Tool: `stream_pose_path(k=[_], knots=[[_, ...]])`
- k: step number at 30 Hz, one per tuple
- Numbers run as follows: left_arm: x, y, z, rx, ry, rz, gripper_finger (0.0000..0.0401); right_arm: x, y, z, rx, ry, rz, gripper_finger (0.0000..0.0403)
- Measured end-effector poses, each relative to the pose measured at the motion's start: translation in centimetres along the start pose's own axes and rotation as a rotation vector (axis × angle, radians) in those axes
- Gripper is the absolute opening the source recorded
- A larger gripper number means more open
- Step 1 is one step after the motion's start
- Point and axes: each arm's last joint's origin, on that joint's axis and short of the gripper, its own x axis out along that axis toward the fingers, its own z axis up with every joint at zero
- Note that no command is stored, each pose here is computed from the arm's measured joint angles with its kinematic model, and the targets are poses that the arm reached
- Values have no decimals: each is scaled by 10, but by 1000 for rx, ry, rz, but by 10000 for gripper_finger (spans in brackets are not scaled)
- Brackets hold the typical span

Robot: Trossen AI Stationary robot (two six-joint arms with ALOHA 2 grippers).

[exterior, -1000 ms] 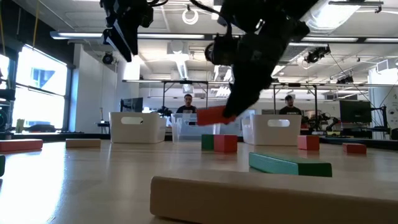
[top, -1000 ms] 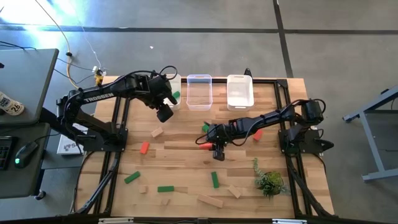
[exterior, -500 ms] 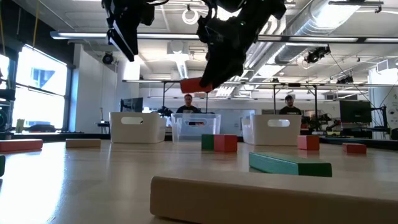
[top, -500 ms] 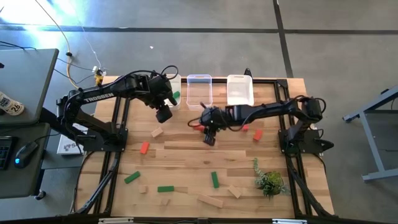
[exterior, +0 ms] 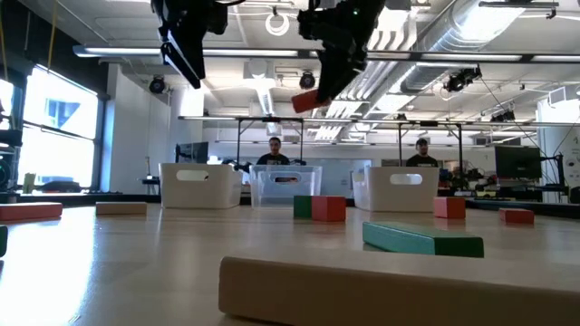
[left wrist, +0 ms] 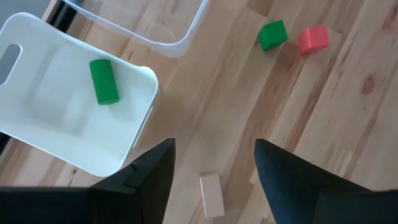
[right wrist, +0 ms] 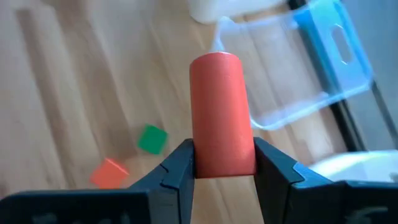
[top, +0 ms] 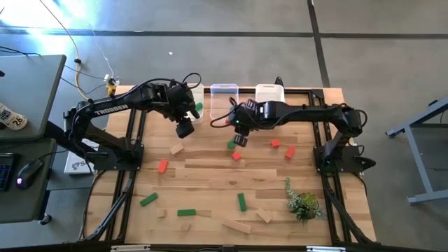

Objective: Sort & place blocks by color
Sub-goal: Put the orange block into the right white bin

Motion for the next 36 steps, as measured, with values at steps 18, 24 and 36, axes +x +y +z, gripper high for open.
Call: stream_pose_path(k=[18,24,36], knots=[[0,0,-2,-147,18,-5,209,9,-71,-66,132,307,-176,105],[1,0,-2,-172,24,-3,209,9,-101,-90,293,216,-224,105],[58,1,-37,-289,180,73,209,44,-156,-107,508,204,-174,114]])
